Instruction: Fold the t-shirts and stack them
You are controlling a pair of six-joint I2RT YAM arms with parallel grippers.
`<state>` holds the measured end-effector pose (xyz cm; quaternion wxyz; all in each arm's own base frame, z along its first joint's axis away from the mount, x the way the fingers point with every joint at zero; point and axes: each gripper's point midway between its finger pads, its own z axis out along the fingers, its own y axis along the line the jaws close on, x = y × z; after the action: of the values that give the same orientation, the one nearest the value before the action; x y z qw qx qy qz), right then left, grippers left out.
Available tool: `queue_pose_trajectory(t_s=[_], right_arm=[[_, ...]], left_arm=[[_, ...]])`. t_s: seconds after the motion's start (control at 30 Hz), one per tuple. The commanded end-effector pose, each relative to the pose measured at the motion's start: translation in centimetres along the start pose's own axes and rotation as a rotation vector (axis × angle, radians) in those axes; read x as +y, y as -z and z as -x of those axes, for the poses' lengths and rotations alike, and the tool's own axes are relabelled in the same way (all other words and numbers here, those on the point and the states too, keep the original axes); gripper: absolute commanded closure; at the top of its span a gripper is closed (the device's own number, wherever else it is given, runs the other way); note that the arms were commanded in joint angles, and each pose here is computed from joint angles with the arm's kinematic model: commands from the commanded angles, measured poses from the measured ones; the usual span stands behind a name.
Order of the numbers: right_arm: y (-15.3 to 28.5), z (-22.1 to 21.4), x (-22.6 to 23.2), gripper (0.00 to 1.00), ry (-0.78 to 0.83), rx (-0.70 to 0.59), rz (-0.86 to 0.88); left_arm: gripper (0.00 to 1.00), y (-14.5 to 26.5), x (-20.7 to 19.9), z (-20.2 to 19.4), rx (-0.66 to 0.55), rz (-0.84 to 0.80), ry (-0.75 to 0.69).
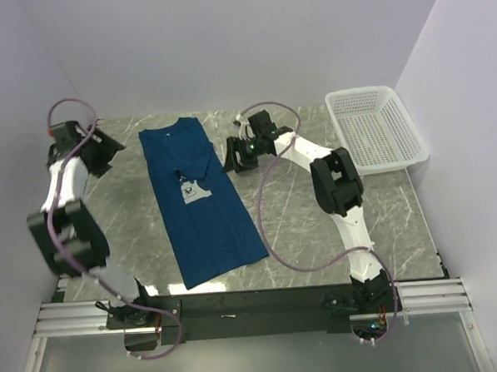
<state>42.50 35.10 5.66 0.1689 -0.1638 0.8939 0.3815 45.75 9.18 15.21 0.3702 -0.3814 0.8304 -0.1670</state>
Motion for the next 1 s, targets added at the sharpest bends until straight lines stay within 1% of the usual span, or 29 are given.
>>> queue_pose_trajectory(t_s=[0.0, 0.03, 0.07, 0.13, 0.17, 0.2, 0.23, 0.27, 0.33, 0.37, 0.4, 0.47, 0.5, 0.53, 0.57, 0.6, 0.63, 0.67, 0.7, 0.73, 0.77, 0.8, 0.83, 0.87, 0.9, 0.93, 0.97], right_arm=[[-0.9, 5.9, 1.1, 0.3, -0.079, -0.11, 0.135], [-2.2, 5.9, -0.1, 0.3, -0.148, -0.097, 0.14], [-1.9, 8.1, 0.7, 0.31, -0.128, -0.146, 0.165], [-3.1, 8.9, 0.0, 0.31, -0.168, -0.166, 0.168], [-2.8, 10.6, 0.3, 0.32, -0.152, -0.218, 0.166], [-2.8, 11.3, 0.3, 0.33, -0.158, -0.237, 0.169], [-3.1, 11.7, 0.0, 0.33, -0.198, -0.253, 0.173], [-2.8, 13.0, -0.1, 0.36, -0.203, -0.301, 0.176], [-3.2, 13.6, -0.4, 0.37, -0.277, -0.319, 0.197], [-3.1, 14.4, 0.0, 0.38, -0.273, -0.339, 0.216], [-3.2, 14.4, 0.3, 0.39, -0.274, -0.332, 0.237], [-3.2, 14.3, 0.3, 0.39, -0.247, -0.325, 0.234], [-3.1, 14.1, 0.2, 0.39, -0.184, -0.32, 0.224], [-2.3, 13.8, 0.6, 0.38, -0.14, -0.3, 0.224], [-1.7, 13.5, 0.9, 0.38, -0.082, -0.284, 0.23], [-0.8, 12.8, 1.0, 0.37, 0.061, -0.265, 0.243], [2.2, 13.5, 3.5, 0.36, 0.181, -0.286, 0.258], [2.2, 10.5, 2.8, 0.35, 0.217, -0.209, 0.242], [5.1, 9.1, 4.7, 0.3, 0.44, -0.203, 0.248], [6.4, 7.8, 5.5, 0.3, 0.566, -0.18, 0.246], [7.9, 3.9, 5.7, 0.29, 0.611, -0.059, 0.245], [9.0, 2.0, 5.7, 0.29, 0.901, -0.017, 0.245], [11.4, -2.8, 6.2, 0.29, 0.974, 0.101, 0.224], [12.2, -4.9, 6.1, 0.29, 1.072, 0.135, 0.212], [15.4, -5.5, 7.9, 0.29, 1.296, 0.071, 0.181], [14.4, -11.9, 5.2, 0.26, 1.312, 0.183, 0.208], [14.6, -13.0, 4.7, 0.23, 1.433, 0.156, 0.188]], left_arm=[[0.17, 5.5, -2.7, -1.1, -0.068, -0.16, -0.048], [0.17, 7.6, -2.4, -3.0, -0.067, -0.185, -0.061], [0.16, 8.5, -2.2, -3.9, -0.066, -0.201, -0.072], [0.16, 10.8, -1.8, -7.1, -0.041, -0.262, -0.082], [0.16, 11.5, -1.8, -8.1, -0.032, -0.279, -0.09], [0.16, 13.1, -2.0, -8.7, -0.052, -0.307, -0.098], [0.15, 13.2, -1.4, -10.8, 0.0, -0.327, -0.087], [0.15, 13.6, -1.3, -11.6, 0.009, -0.341, -0.086], [0.16, 14.7, -1.2, -13.4, 0.034, -0.382, -0.089], [0.16, 14.9, -0.9, -13.8, 0.04, -0.38, -0.091], [0.16, 15.3, -1.0, -14.1, 0.041, -0.391, -0.098], [0.16, 15.1, -0.9, -15.7, 0.088, -0.427, -0.08], [0.17, 14.4, -0.1, -16.7, 0.124, -0.409, -0.058], [0.18, 13.9, 0.5, -17.0, 0.133, -0.38, -0.043], [0.2, 13.5, 1.1, -17.8, 0.166, -0.341, -0.002], [0.21, 13.0, 1.1, -19.2, 0.222, -0.317, 0.003], [0.23, 12.7, 1.1, -20.1, 0.252, -0.291, 0.012], [0.26, 12.2, 2.1, -21.3, 0.277, -0.196, 0.056], [0.27, 12.2, 1.7, -23.5, 0.338, -0.169, 0.03], [0.28, 12.2, 1.8, -24.8, 0.369, -0.145, 0.027], [0.32, 12.1, 2.6, -26.0, 0.389, -0.07, 0.072], [0.33, 12.8, 2.5, -28.4, 0.446, -0.064, 0.045], [0.34, 13.5, 2.3, -30.1, 0.488, -0.058, 0.05], [0.36, 13.9, 2.5, -31.0, 0.5, -0.049, 0.06], [0.36, 14.8, 3.0, -31.9, 0.507, -0.048, 0.067], [0.36, 15.5, 3.0, -32.4, 0.512, -0.059, 0.07], [0.35, 16.1, 3.1, -32.9, 0.518, -0.055, 0.104]])
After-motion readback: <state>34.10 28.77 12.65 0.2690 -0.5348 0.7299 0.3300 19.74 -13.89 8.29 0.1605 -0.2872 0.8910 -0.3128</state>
